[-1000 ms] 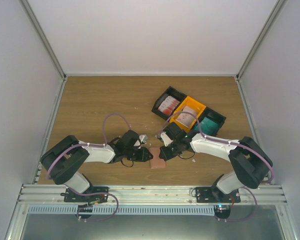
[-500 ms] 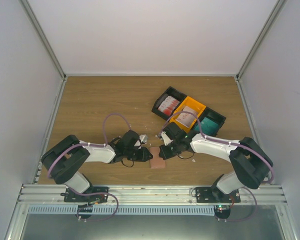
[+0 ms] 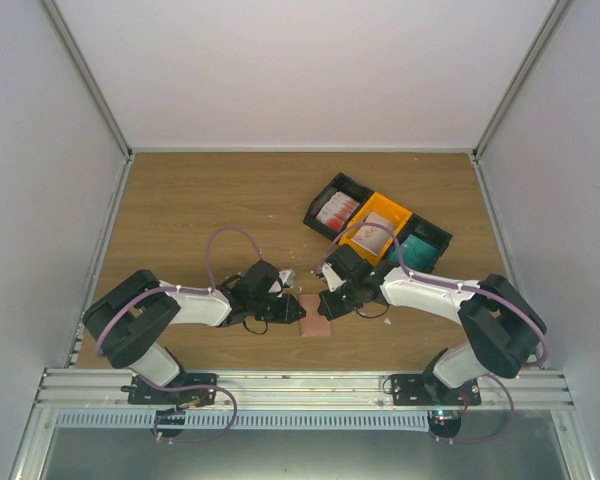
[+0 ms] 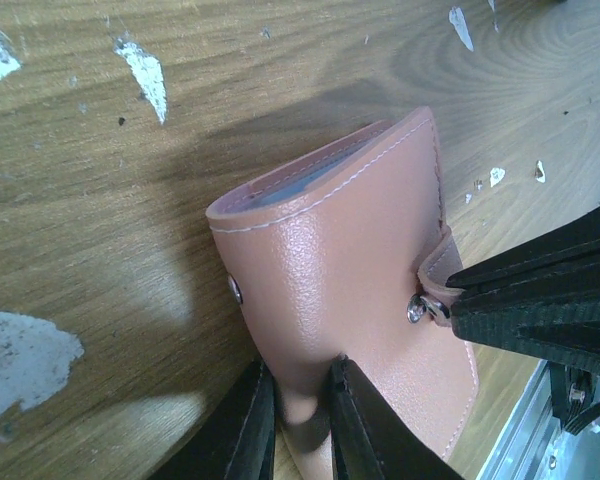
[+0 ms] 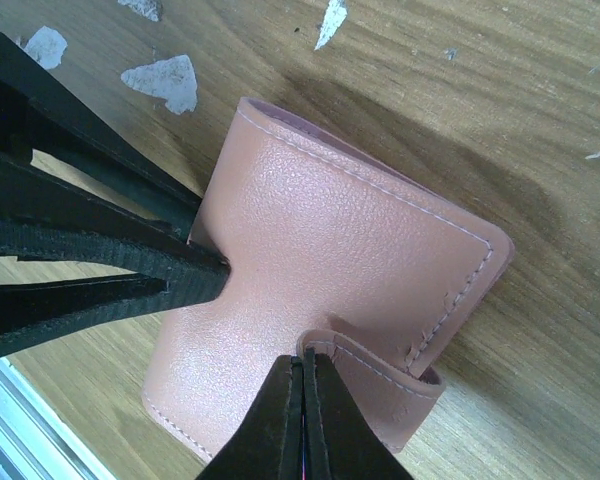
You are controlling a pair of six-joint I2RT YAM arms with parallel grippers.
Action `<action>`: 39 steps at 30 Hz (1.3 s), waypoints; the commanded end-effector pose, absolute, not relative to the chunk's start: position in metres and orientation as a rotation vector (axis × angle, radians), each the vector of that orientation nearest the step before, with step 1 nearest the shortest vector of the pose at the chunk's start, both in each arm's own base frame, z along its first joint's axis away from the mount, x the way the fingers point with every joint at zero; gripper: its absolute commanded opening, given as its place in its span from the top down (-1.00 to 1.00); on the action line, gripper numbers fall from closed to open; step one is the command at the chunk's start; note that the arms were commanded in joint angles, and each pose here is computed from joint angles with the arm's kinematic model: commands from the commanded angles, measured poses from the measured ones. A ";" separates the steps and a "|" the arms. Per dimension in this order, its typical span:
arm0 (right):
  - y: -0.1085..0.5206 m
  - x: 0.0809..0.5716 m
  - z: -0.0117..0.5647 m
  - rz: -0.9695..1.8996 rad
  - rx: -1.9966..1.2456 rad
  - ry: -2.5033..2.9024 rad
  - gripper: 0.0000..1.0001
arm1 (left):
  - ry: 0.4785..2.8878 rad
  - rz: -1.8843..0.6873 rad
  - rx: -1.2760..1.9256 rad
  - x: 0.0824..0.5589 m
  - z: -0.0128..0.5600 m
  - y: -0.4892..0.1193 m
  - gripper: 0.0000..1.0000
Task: Put the credit cards into the card holder
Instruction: Close the card holder at the center of the board.
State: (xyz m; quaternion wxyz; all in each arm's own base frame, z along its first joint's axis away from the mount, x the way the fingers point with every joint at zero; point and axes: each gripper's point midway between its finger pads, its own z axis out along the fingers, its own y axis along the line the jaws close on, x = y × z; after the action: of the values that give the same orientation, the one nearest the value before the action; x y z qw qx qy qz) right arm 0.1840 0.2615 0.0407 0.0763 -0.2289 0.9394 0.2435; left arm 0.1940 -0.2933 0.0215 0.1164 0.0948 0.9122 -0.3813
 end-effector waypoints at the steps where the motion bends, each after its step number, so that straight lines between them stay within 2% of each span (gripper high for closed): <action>1: 0.260 0.181 0.039 0.684 -0.760 2.813 0.99 | 2.752 -1.025 0.302 0.183 -0.001 -0.284 0.63; 16: 0.272 0.171 0.027 0.681 -0.819 2.845 0.99 | 2.756 -1.048 0.312 0.182 -0.002 -0.287 0.62; 39: 0.248 0.131 -0.015 0.544 -0.812 3.037 0.99 | 2.757 -1.020 0.315 0.183 -0.003 -0.285 0.63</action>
State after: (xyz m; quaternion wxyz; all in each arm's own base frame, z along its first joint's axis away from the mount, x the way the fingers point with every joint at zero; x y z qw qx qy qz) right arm 0.1787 0.2682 0.0326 0.0709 -0.2504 0.9435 0.2051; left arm 0.1947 -0.2952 0.0207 0.1169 0.1014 0.9109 -0.3825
